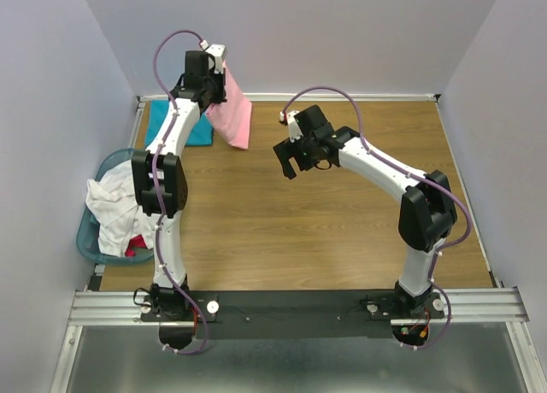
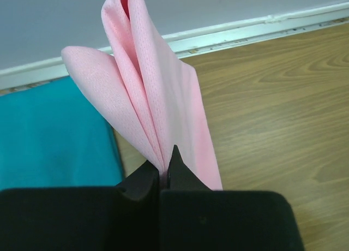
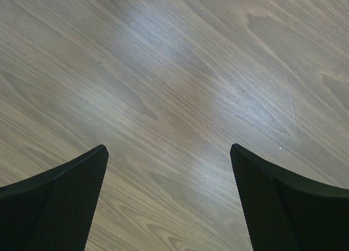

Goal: Fold and stack the t-shirts

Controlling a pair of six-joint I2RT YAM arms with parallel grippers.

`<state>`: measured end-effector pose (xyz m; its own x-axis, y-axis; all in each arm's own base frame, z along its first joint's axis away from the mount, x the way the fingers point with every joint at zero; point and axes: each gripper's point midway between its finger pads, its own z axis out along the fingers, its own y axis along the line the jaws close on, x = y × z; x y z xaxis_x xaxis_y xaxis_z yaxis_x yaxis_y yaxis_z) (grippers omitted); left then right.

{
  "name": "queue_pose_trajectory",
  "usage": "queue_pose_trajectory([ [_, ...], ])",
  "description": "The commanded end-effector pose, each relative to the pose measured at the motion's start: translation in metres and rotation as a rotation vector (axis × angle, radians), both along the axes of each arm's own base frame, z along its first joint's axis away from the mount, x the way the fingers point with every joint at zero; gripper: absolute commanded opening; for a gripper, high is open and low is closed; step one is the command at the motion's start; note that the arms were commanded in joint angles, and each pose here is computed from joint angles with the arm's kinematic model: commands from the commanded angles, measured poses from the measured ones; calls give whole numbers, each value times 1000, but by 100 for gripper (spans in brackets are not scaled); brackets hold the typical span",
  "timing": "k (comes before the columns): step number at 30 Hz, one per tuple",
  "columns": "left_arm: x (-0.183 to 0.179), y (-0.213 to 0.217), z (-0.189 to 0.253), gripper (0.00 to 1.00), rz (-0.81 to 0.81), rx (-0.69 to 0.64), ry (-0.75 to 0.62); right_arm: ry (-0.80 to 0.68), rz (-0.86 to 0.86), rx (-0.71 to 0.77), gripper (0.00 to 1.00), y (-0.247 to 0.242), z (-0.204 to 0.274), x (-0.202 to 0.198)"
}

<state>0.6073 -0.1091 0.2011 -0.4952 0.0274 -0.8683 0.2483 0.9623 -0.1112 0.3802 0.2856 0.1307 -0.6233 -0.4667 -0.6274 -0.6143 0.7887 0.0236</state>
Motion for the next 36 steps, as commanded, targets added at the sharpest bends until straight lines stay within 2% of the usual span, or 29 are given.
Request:
queue_pose_trajectory([
  [1,8,34,7,0,14,121,-20,-28,-13,-7,100,-6,10,0],
  [10,15,71,23,0,35,140,-55,-22,-16,-11,100,-6,7,0],
  [22,6,63,71,0,5,97,-122,-10,-18,-14,100,-6,2,0],
  [35,3,70,75,0,3,88,-119,2,-15,-14,100,-4,-2,-1],
  [36,5,85,72,0,26,88,-112,3,-15,-14,100,-4,-3,-1],
])
